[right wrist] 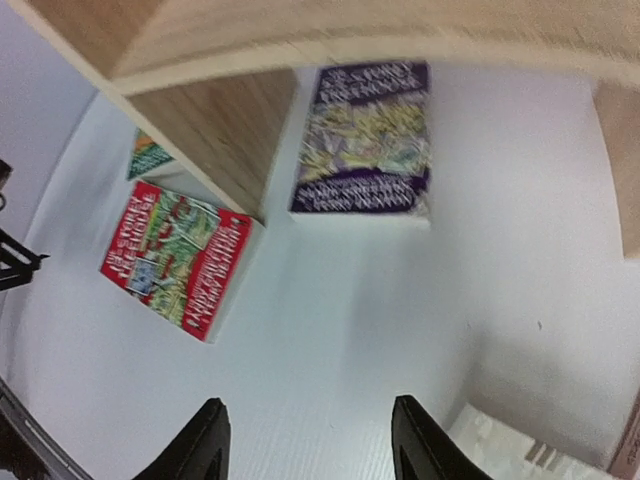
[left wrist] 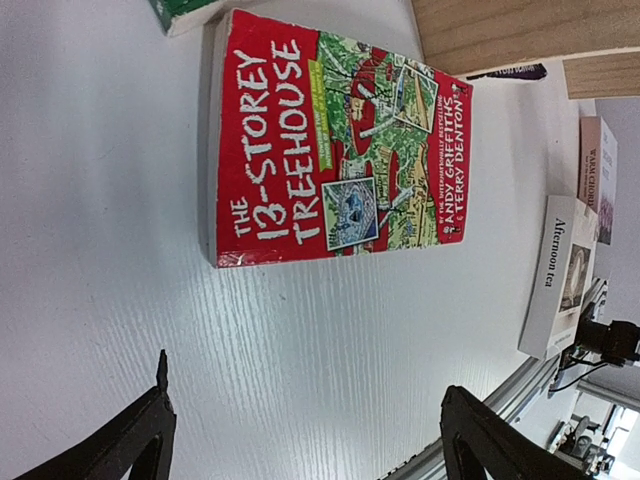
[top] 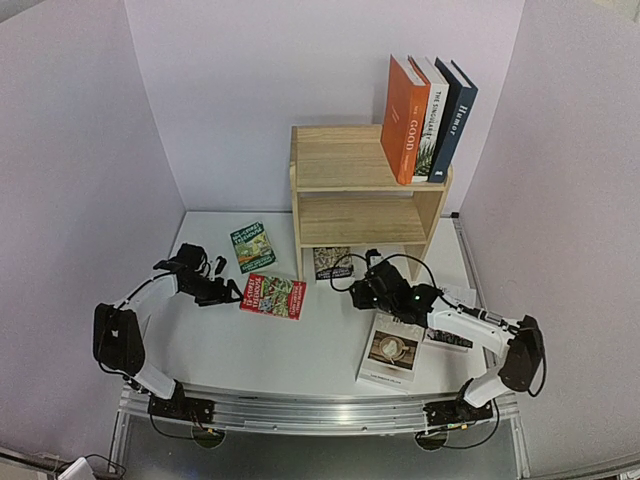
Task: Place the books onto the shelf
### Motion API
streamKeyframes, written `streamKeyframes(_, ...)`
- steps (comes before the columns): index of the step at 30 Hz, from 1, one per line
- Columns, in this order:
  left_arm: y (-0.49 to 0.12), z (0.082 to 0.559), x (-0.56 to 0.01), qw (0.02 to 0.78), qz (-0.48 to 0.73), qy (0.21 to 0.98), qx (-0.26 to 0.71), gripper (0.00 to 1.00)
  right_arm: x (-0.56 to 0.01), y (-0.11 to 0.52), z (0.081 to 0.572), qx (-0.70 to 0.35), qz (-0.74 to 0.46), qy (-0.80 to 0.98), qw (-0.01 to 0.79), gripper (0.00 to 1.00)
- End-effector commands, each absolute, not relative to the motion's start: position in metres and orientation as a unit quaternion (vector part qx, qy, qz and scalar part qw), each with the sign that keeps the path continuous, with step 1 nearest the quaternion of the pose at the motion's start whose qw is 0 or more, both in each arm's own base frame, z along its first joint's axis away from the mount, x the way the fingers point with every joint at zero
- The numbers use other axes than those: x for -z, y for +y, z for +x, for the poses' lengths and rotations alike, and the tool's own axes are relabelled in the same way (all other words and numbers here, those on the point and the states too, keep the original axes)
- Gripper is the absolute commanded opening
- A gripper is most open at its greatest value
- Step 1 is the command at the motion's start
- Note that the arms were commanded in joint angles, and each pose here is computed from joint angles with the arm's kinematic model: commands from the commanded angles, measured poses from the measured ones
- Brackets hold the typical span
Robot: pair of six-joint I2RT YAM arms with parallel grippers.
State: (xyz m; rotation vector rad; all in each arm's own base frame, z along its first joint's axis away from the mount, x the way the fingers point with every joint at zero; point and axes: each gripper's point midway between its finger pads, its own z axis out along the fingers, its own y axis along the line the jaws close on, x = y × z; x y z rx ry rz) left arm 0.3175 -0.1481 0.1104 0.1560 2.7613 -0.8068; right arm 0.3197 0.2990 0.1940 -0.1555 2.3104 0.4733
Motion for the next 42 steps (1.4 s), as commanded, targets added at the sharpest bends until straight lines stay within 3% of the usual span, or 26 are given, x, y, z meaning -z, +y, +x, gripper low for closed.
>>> streamKeyframes(1, -0.161, 0.336, -0.129, 0.17, 0.084, 0.942, 0.279, 0.92, -0.134, 0.206, 0.277, -0.067, 0.109, 0.954, 0.27, 0.64)
streamKeyframes(7, -0.165, 0.335, -0.131, 0.176, 0.095, 0.938, 0.284, 0.93, -0.074, 0.131, 0.212, -0.022, 0.24, 0.96, 0.145, 0.79)
streamKeyframes(13, -0.167, 0.332, -0.138, 0.187, 0.104, 0.934, 0.285, 0.96, -0.05, 0.122, 0.191, -0.049, 0.269, 0.958, 0.086, 0.94)
streamKeyframes(22, -0.168, 0.329, -0.148, 0.198, 0.106, 0.929, 0.295, 0.96, -0.031, 0.187, 0.212, -0.25, 0.23, 0.939, 0.047, 0.9)
streamKeyframes(25, -0.168, 0.328, -0.151, 0.202, 0.107, 0.927, 0.296, 0.96, -0.035, 0.2, 0.22, -0.287, 0.215, 0.932, 0.057, 0.77)
streamKeyframes(36, -0.17, 0.327, -0.156, 0.205, 0.108, 0.924, 0.304, 0.96, -0.032, 0.241, 0.229, -0.352, 0.144, 0.925, 0.012, 0.02)
streamKeyframes(42, -0.177, 0.321, -0.161, 0.201, 0.127, 0.915, 0.325, 0.96, -0.052, 0.283, 0.236, -0.375, 0.044, 0.926, 0.028, 0.0)
